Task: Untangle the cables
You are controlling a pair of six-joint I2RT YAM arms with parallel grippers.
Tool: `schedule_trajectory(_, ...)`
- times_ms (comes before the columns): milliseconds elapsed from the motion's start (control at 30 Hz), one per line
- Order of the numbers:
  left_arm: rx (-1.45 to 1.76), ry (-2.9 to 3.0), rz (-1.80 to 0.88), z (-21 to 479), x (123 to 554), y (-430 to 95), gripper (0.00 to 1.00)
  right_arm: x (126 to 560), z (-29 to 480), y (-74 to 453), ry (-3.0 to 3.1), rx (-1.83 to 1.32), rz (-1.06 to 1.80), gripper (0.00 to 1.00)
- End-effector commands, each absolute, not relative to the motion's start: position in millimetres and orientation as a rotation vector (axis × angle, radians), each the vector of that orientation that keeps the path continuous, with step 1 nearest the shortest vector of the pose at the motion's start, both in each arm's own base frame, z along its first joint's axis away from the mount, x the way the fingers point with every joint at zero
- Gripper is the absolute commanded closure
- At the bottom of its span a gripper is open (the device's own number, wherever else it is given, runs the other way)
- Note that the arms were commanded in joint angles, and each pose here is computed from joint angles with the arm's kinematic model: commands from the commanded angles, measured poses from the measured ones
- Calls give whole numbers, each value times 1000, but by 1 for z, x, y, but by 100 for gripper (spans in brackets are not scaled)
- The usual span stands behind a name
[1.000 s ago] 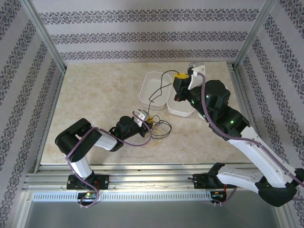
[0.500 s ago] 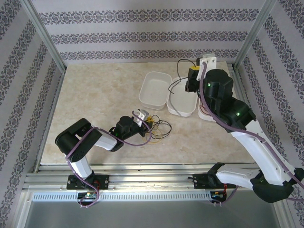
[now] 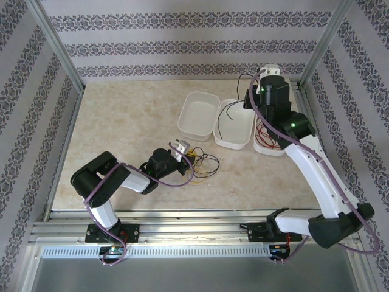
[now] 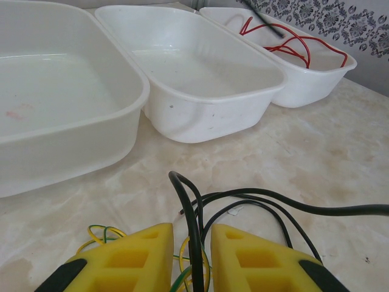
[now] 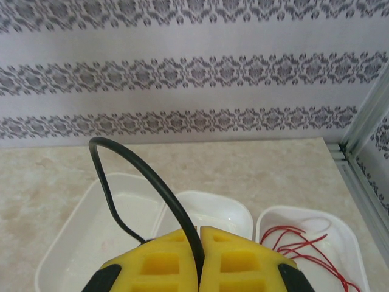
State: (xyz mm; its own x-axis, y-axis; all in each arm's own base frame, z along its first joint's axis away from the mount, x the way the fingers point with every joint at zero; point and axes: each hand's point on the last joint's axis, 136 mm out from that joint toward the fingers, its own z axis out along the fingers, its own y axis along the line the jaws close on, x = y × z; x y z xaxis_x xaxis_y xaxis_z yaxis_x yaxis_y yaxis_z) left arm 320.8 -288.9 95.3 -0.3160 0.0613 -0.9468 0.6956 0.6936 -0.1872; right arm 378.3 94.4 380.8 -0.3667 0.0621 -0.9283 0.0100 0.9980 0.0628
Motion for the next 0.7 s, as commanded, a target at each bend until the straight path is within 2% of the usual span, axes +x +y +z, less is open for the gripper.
schedule_trajectory(0,585,1773,-746,106,320,-294,78,397,361,90,1973,88,59,100)
schedule_trajectory(333,580,1772,-756,109,320,-295,78,455,250,62,2210,151,-59,100)
schedule_trajectory(667,589,1771,-758,111,321,-297,78,466,165,68,2443,149,-62,100)
